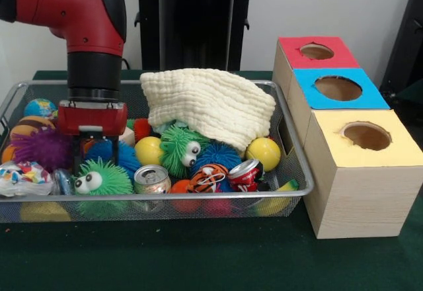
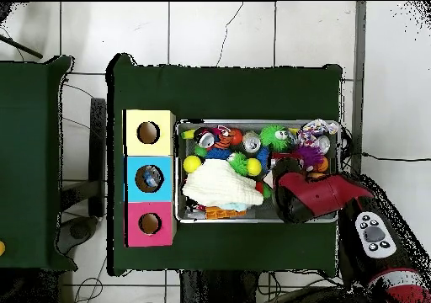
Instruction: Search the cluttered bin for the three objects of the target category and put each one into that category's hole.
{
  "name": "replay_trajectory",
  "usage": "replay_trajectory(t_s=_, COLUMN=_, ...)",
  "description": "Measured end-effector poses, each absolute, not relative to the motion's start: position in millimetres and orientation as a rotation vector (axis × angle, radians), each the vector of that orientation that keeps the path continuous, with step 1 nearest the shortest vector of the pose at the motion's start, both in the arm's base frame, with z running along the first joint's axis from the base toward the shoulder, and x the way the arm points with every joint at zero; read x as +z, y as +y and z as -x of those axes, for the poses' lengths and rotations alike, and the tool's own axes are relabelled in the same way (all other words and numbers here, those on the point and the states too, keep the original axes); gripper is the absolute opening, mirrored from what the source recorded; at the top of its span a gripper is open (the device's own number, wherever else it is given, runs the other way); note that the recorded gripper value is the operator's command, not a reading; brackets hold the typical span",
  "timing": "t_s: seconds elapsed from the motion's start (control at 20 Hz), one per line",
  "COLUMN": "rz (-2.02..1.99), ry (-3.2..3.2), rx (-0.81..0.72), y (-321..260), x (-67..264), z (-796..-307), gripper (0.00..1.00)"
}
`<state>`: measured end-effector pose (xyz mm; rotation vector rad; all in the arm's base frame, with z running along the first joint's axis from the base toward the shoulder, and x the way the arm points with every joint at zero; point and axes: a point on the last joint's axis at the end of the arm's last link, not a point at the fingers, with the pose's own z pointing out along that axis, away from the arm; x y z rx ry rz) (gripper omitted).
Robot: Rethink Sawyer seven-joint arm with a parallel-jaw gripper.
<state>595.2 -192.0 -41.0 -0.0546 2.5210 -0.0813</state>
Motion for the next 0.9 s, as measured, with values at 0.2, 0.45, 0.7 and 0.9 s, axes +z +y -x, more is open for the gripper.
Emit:
replay_trajectory(t_s=0.2, rz=0.058, ry=2.507, rx=-0.099, y=-197.2, x=-31.3, z=-599.8, gripper=1.0)
replay_trajectory(t_s=0.45, rz=0.075, ry=2.487, rx=-0.127, y=-207.2, x=-18.1, z=-604.3, gripper=1.0)
replay_trajectory(t_s=0.7, rz=0.079, ry=2.476, rx=-0.148, y=-215.0, x=-9.9, z=-606.9, gripper=1.0)
replay_trajectory(t_s=0.9, rz=0.076, ry=2.462, rx=-0.167, y=-222.8, x=-3.1, z=-611.5, gripper=1.0)
